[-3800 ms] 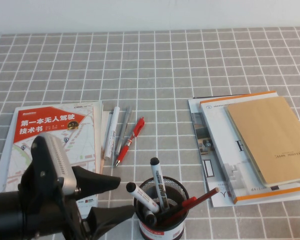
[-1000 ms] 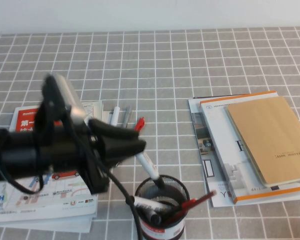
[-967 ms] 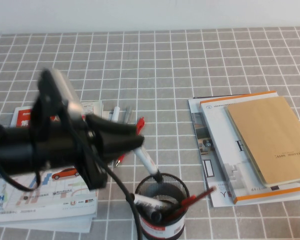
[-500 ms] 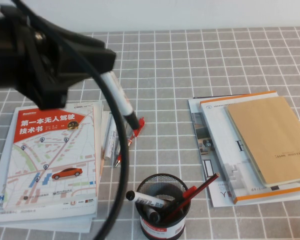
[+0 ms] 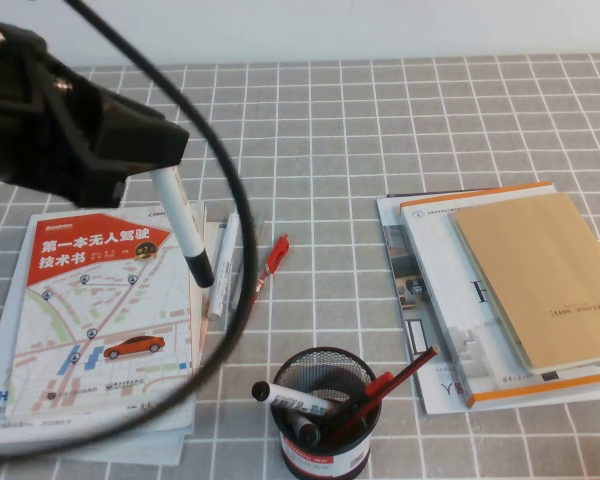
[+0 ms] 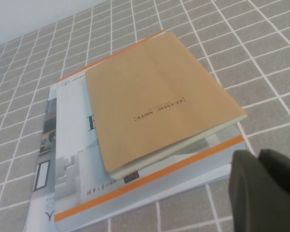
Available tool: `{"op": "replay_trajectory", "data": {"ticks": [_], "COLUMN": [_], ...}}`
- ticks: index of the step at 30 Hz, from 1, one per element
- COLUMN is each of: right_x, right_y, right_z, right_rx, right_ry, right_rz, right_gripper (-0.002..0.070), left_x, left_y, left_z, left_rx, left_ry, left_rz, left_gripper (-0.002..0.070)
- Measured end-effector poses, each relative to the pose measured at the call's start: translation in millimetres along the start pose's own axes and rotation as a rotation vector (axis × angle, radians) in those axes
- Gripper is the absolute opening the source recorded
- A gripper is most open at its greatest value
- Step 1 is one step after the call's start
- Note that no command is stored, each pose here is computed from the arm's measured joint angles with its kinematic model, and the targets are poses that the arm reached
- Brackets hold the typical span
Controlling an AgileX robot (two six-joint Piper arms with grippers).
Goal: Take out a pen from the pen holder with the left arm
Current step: 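Take a marker out of the pen holder and lay it on the table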
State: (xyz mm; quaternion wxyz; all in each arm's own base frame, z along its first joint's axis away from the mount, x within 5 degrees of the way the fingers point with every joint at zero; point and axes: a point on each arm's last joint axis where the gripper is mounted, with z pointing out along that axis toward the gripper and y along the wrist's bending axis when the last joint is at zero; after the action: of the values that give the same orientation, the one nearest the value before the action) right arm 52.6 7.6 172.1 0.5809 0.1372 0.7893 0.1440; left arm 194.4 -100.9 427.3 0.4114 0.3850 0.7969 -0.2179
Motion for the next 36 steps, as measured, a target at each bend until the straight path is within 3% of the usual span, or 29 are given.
{"op": "replay_trajectory", "data": {"ticks": [9,20,36], "right_x": [0,0,0], "right_y": [0,0,0], "right_z": [0,0,0], "right_rx": [0.000,0.000,0.000], "right_ry": [0.000,0.000,0.000], "right_rz": [0.000,0.000,0.000], "right_gripper": [-0.0013,-0.0013,-0.0013], "left_x": [16,4,-1], "left_y": [36.2,63.0,100.7], "left_z": [72,162,236], "left_rx": [0.046,0.028,0.050], "left_ry": [0.198,0.370,0.542], "left_rz": [-0.136,-0.110,-0.174], "left_gripper": [0.0126,0.0126,0.0126]}}
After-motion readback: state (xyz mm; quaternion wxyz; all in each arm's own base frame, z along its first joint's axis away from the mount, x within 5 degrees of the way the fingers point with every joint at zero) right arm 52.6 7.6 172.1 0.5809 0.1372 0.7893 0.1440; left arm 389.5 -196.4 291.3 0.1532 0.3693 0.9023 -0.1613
